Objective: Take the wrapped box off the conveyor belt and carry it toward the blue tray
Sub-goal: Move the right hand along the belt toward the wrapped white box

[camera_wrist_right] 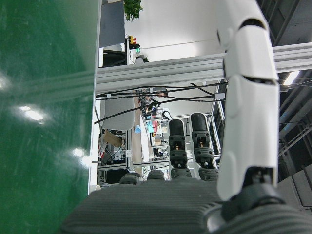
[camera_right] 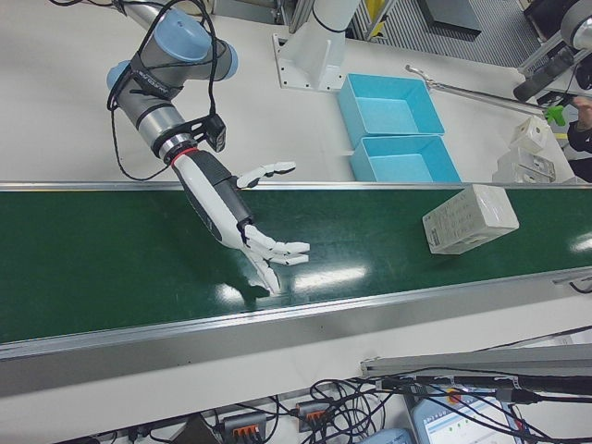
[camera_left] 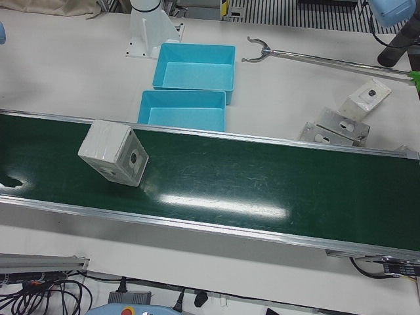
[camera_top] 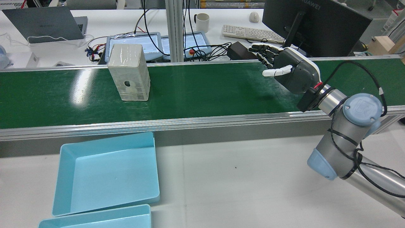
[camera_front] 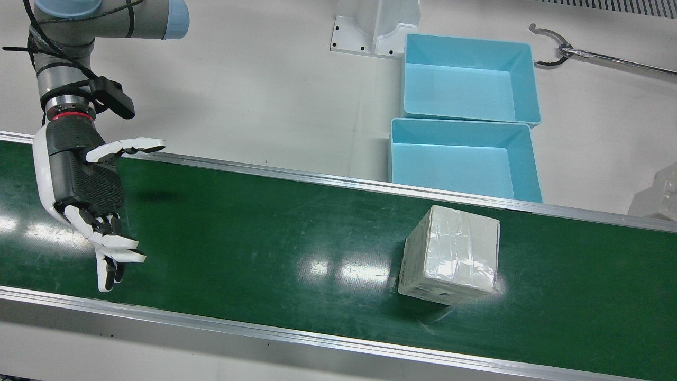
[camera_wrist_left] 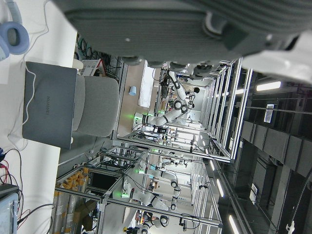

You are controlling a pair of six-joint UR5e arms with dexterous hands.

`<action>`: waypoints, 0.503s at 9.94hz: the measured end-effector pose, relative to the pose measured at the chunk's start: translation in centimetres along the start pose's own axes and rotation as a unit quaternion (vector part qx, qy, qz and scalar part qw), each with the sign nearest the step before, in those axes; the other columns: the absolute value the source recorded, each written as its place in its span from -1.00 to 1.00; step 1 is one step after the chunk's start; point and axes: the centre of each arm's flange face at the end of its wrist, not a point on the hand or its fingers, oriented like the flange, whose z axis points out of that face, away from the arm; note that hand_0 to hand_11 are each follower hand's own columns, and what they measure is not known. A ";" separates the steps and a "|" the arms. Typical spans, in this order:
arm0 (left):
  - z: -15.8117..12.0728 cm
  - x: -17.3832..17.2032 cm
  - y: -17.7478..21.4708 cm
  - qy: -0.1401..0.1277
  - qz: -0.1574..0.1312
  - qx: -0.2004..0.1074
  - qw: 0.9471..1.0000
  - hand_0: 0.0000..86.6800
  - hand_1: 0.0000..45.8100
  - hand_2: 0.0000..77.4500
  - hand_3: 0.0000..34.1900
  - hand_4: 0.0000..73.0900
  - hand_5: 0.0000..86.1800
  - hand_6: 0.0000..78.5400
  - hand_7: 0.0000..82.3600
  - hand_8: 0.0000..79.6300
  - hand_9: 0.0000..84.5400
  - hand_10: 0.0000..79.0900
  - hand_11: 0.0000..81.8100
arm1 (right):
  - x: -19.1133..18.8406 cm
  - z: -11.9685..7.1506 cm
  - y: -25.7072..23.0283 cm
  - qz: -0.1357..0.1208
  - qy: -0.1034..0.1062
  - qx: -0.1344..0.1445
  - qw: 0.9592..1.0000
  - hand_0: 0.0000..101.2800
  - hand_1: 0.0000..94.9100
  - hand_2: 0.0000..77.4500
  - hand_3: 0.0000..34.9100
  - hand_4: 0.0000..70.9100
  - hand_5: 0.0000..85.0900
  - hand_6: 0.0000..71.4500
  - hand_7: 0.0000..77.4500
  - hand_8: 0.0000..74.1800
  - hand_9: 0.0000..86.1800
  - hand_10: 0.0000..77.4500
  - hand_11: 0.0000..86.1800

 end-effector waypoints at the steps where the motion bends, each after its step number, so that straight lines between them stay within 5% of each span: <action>1: 0.0 0.0 0.0 0.000 0.000 0.000 1.000 -1.00 -1.00 -0.97 -1.00 -1.00 -0.97 -1.00 -0.99 -0.99 -1.00 -0.99 -1.00 | 0.4 0.1 -0.2 -0.002 0.003 0.003 1.000 -0.05 -0.69 -0.63 -0.97 -0.49 -0.51 -0.85 -0.46 -1.00 -0.94 -1.00 -0.96; 5: 0.0 0.0 0.0 0.000 0.000 0.000 1.000 -1.00 -1.00 -0.97 -1.00 -1.00 -0.97 -1.00 -0.99 -0.99 -1.00 -1.00 -1.00 | 1.6 1.7 -0.1 -0.003 0.008 0.004 1.000 -0.03 -0.64 -0.52 -0.97 -0.42 -0.46 -0.80 -0.38 -1.00 -0.92 -1.00 -0.96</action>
